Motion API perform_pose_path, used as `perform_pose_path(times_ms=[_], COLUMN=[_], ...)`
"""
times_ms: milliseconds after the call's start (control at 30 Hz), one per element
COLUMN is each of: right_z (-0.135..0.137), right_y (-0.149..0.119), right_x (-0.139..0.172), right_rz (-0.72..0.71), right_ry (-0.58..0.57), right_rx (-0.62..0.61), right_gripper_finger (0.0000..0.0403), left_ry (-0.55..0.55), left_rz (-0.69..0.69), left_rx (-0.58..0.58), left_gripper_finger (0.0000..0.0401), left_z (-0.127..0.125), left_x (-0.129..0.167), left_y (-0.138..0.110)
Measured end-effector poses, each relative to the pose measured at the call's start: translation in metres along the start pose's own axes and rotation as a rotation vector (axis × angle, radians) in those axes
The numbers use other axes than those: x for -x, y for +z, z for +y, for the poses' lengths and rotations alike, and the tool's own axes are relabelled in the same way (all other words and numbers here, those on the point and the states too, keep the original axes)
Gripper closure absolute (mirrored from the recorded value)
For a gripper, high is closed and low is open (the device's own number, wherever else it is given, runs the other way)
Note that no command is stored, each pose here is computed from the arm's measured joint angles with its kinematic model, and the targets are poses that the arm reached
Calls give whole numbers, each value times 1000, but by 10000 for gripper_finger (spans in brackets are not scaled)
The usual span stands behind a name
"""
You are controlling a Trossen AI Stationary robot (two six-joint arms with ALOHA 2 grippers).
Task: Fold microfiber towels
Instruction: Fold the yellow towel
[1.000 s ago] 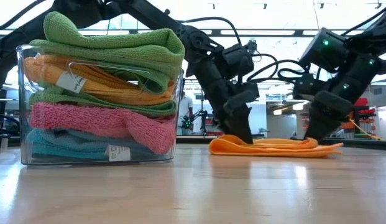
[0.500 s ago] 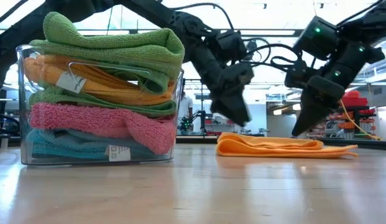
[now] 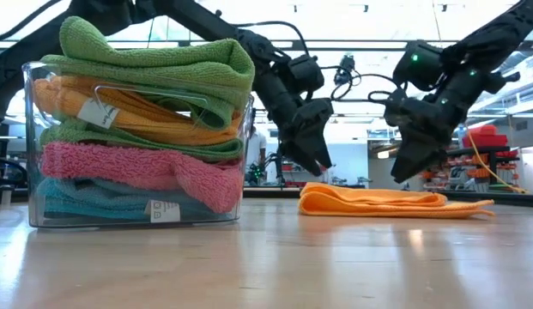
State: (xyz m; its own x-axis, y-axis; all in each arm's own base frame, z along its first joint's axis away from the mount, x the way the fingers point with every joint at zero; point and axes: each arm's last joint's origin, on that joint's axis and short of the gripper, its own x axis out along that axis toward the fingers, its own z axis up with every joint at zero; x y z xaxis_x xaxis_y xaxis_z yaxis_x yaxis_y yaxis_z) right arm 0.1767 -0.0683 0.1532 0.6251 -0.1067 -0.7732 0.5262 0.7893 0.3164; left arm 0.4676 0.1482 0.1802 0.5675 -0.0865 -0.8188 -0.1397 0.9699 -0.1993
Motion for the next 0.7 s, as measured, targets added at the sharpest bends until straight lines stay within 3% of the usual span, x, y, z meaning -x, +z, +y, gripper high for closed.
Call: perform_pose_path(times_ms=[133, 300, 500, 700], right_z=[-15, -23, -27, -30], right_y=[-2, -8, -12, -13], right_x=[1, 0, -11, -21], right_rz=[65, 147, 211, 247], right_ry=[6, 3, 2, -18], right_rx=[-49, -24, 18, 32], right_gripper_finger=[222, 189, 196, 235], left_ry=[-40, -58, -61, -63], left_rz=[28, 64, 62, 85], left_rx=[18, -3, -44, -47], left_gripper_finger=[128, 138, 165, 208], left_z=[5, 6, 6, 6], left_x=[-14, -32, -35, -35], left_y=[-7, -15, -16, -18])
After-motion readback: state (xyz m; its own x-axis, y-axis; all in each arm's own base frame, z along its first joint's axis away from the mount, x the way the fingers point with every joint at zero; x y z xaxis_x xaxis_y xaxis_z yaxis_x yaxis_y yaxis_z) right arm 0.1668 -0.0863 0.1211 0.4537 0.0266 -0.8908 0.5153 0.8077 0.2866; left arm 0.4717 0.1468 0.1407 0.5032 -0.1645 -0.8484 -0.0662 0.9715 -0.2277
